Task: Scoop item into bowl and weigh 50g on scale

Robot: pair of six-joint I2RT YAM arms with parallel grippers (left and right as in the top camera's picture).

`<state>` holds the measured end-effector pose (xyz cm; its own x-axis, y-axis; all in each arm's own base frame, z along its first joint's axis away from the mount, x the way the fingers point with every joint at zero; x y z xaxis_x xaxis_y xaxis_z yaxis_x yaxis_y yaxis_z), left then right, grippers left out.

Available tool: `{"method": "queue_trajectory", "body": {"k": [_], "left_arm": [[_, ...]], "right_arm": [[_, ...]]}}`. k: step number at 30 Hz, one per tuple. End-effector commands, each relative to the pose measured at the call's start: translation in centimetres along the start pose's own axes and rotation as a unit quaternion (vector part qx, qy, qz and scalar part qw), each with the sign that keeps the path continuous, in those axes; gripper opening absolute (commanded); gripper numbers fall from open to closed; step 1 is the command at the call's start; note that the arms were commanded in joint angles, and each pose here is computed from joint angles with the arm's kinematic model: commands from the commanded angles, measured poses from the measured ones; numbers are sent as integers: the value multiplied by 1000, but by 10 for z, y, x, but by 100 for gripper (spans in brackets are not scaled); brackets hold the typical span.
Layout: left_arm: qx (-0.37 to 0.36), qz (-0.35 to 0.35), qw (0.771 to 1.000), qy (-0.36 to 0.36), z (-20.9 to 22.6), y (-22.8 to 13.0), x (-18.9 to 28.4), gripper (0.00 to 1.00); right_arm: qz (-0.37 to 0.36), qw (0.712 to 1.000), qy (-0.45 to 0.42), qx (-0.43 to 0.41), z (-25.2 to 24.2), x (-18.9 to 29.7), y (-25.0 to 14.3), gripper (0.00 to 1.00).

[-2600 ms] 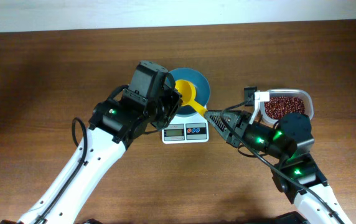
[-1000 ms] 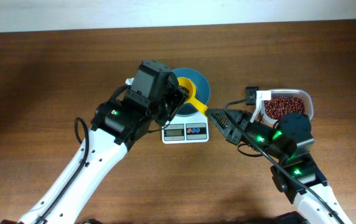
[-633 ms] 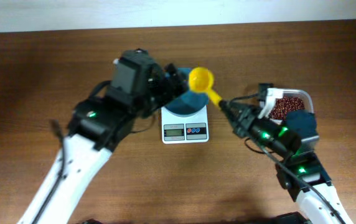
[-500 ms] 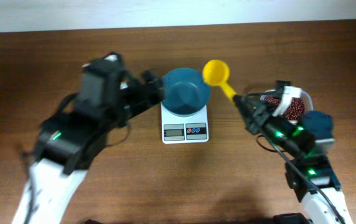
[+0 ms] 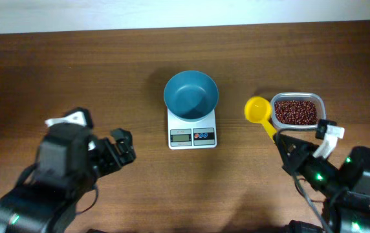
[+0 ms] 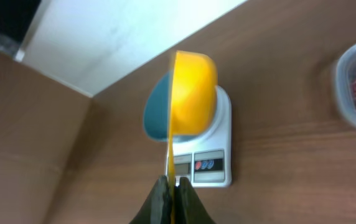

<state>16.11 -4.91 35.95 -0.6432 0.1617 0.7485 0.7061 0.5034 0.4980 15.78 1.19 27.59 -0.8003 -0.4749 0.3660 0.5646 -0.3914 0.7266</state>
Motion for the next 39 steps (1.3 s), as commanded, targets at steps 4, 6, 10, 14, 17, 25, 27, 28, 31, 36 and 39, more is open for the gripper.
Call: {"method": "queue_trajectory", "body": {"k": [4,6,10,14,17,25,27,28,31,36,39], "left_arm": [[-20,115,992,50,3,-20,-57,95],[-29,131,989,59,-2,-22,-69,95],[-61,170,981,69,-17,-34,-93,93],[-121,194,970,85,-29,-51,-106,90],[-157,198,963,90,-39,-64,-112,90],[-242,170,952,78,-84,-103,-165,0],[-257,173,946,92,-88,-114,-185,0],[-271,180,941,94,-90,-120,-197,0],[-310,186,928,86,-96,-133,-221,0],[-417,169,893,26,-116,-148,-234,0],[-485,166,859,4,-121,-155,-243,0]], "right_arm": [[-13,984,-167,66,25,54,19,4],[2,979,-189,76,28,62,18,4],[36,973,-211,83,33,72,17,4],[54,971,-221,75,30,70,17,4],[69,968,-232,66,26,69,15,4],[73,966,-238,63,25,69,15,4],[71,965,-243,63,24,69,15,4],[69,966,-243,64,24,69,16,4],[67,966,-242,65,23,67,18,4],[79,965,-244,58,17,60,23,4],[94,964,-246,49,12,54,25,4]]}}
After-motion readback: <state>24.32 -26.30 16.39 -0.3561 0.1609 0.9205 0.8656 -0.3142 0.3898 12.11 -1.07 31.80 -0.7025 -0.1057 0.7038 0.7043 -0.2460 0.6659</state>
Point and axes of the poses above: each gripper's point midway between its finger pads, its own x axis back along the fingers, its own z axis along the line the jaws close on, y = z × x, the point moved 9 cm from there along x, back along the fingers, and after that the axes turned 7 degrees about x, right-handed, at the moved point
